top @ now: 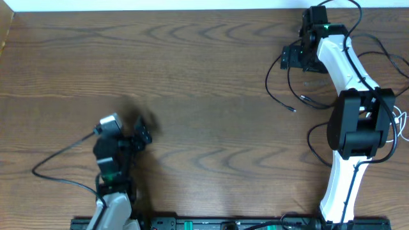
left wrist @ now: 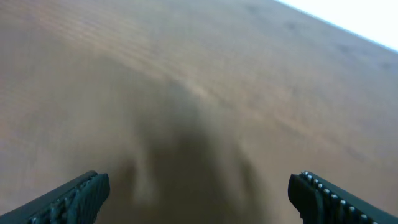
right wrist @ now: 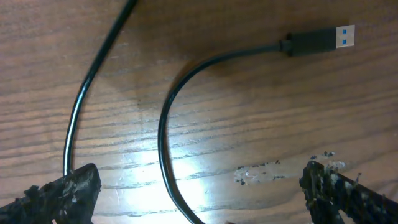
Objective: Untangle cables
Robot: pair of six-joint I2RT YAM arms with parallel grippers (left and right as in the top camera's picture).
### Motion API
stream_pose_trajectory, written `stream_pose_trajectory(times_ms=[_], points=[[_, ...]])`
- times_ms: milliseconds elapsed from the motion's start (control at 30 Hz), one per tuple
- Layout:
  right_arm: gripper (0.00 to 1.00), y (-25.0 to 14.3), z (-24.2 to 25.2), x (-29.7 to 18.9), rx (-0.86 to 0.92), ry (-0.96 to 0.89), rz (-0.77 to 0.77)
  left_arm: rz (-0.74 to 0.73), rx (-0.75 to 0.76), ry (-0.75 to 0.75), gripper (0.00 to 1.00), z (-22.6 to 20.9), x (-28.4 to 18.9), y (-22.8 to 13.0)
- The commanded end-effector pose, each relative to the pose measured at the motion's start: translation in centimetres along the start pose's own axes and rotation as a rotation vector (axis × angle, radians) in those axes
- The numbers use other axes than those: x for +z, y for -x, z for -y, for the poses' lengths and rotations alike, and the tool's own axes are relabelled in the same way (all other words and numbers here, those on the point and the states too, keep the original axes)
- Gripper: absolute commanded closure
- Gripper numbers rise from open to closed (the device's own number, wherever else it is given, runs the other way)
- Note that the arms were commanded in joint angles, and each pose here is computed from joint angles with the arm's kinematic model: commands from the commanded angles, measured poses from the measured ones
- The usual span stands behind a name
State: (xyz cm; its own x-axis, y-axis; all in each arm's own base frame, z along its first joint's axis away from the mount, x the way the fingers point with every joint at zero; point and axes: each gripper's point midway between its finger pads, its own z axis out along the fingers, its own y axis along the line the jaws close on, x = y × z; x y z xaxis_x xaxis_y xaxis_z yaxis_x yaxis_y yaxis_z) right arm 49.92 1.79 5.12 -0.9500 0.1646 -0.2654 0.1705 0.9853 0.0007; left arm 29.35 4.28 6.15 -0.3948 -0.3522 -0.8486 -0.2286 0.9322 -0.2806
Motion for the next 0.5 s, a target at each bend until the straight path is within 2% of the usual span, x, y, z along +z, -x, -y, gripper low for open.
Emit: stream_pose_trajectory(times_ms=[0, 233, 467], points=[[0.01, 0.7, -0.2, -1.4, 0.01, 0.008, 0.034, 0.024, 0.02, 0.008, 0.02, -0.3, -0.8, -0.5], [0.01, 0.7, -0.2, -1.4, 0.01, 0.008, 0.034, -0.067, 0.014, 0.096, 0.02, -2.0, -2.0, -3.2], [0.01, 0.7, -0.2, -1.4, 0.01, 0.008, 0.034, -0.11, 0.014, 0.157, 0.02, -3.0, -3.7, -4.4]])
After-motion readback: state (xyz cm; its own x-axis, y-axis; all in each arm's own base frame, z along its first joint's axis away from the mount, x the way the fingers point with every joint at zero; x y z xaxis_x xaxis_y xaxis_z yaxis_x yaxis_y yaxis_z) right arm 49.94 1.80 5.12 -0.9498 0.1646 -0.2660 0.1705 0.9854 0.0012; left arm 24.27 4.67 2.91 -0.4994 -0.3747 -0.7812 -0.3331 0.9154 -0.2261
